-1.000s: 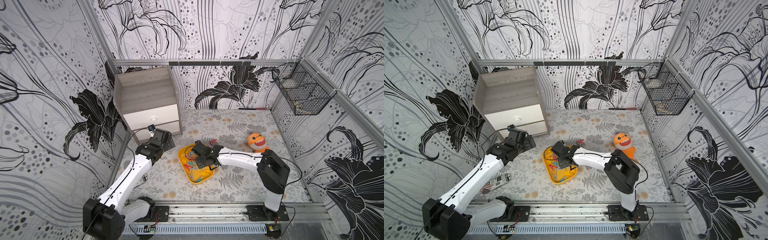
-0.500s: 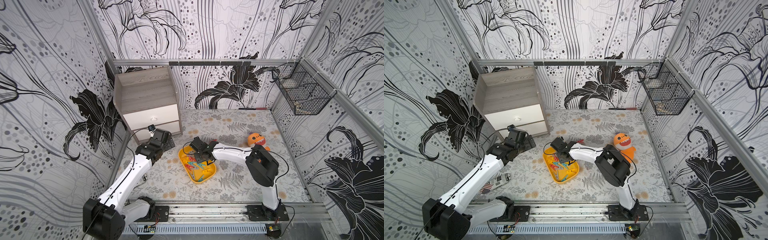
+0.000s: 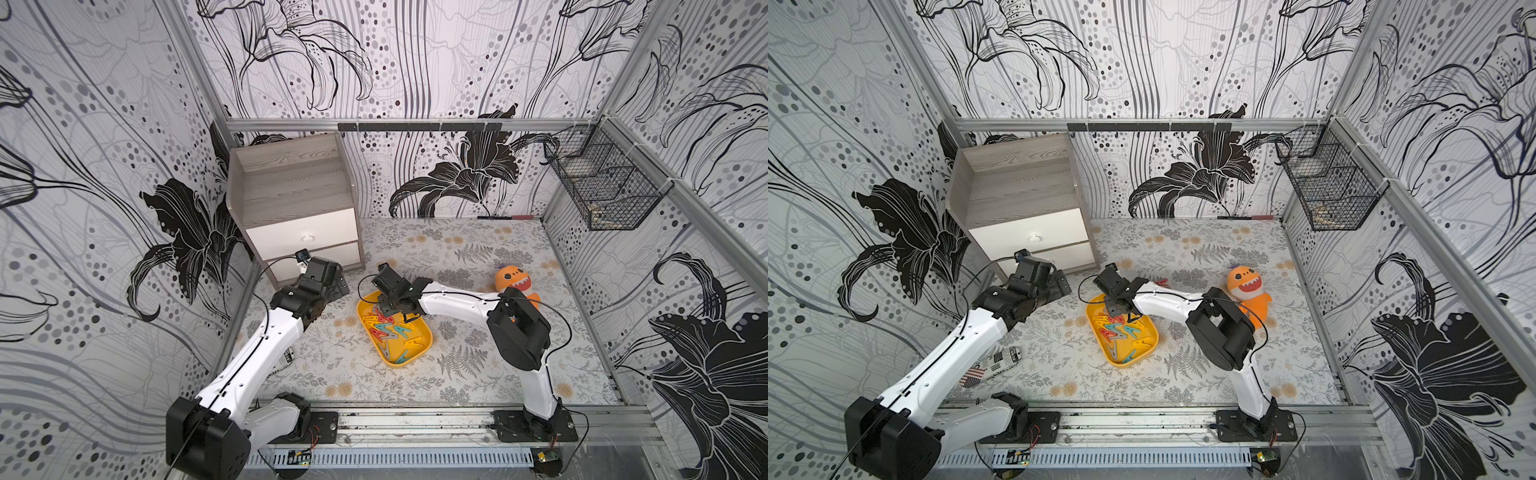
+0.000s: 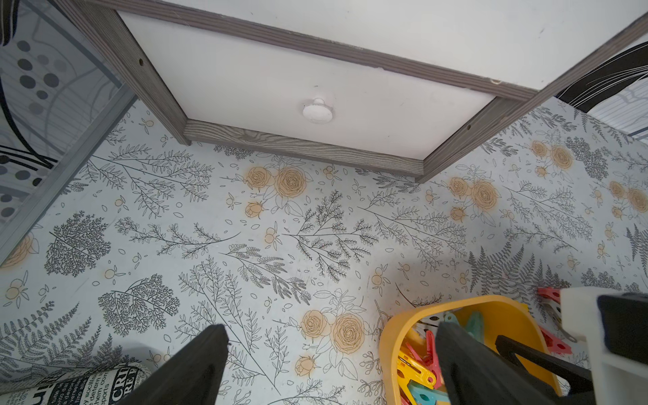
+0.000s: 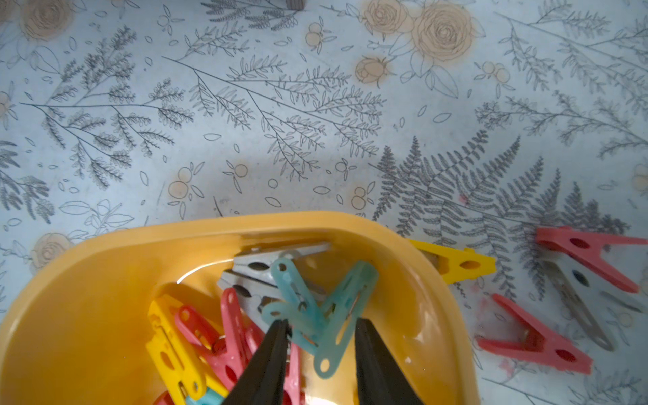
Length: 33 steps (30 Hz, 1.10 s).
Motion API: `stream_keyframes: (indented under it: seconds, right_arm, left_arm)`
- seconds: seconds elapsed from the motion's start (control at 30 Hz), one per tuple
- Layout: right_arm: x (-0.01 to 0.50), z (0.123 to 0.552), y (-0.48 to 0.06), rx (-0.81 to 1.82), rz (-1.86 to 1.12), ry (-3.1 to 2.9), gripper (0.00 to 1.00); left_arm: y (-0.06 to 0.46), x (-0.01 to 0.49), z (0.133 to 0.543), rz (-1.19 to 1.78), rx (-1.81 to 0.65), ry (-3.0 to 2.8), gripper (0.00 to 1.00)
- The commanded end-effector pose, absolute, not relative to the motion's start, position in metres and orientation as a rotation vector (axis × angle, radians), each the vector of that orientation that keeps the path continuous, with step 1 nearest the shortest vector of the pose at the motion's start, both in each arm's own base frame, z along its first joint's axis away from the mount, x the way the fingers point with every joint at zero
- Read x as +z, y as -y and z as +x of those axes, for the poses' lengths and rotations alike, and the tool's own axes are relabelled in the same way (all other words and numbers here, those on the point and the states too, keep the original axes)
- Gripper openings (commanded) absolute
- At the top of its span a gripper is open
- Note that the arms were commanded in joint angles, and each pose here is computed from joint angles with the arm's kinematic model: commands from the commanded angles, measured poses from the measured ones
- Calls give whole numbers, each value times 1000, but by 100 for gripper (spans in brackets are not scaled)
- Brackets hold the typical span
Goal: Put the clothespins into the storage box
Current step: Place the clothespin in the storage box, then pick up the clothespin from the center of the board.
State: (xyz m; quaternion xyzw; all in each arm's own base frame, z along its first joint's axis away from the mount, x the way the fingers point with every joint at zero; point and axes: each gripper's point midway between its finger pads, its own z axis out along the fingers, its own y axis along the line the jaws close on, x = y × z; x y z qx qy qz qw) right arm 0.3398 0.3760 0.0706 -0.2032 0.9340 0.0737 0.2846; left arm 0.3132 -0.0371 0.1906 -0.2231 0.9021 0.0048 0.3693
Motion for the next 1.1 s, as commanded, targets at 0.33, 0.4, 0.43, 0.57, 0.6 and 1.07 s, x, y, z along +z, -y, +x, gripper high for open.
stream_keyframes:
  seconds: [0.33, 0.4, 0.43, 0.57, 0.6, 1.07]
  right_arm:
    - [94, 367, -269, 153, -313, -2508, 40]
    - [87, 371, -257, 153, -278, -2516, 40]
    - [86, 373, -254, 157, -267, -2515, 41]
    - [73, 387, -246, 105, -300, -2512, 41]
    - [68, 391, -244, 77, -315, -2517, 40]
    - [42, 407, -246, 91, -391, -2565, 31]
  left_arm:
    - [37, 207, 321, -575, -9, -2271, 97]
    - [36, 206, 320, -573, -2, -2272, 97]
    - [36, 206, 319, -573, 0, -2272, 97]
    - [36, 205, 320, -577, -4, -2277, 97]
    - [37, 205, 320, -575, -4, -2278, 97]
    - [35, 202, 322, -583, 18, -2283, 97]
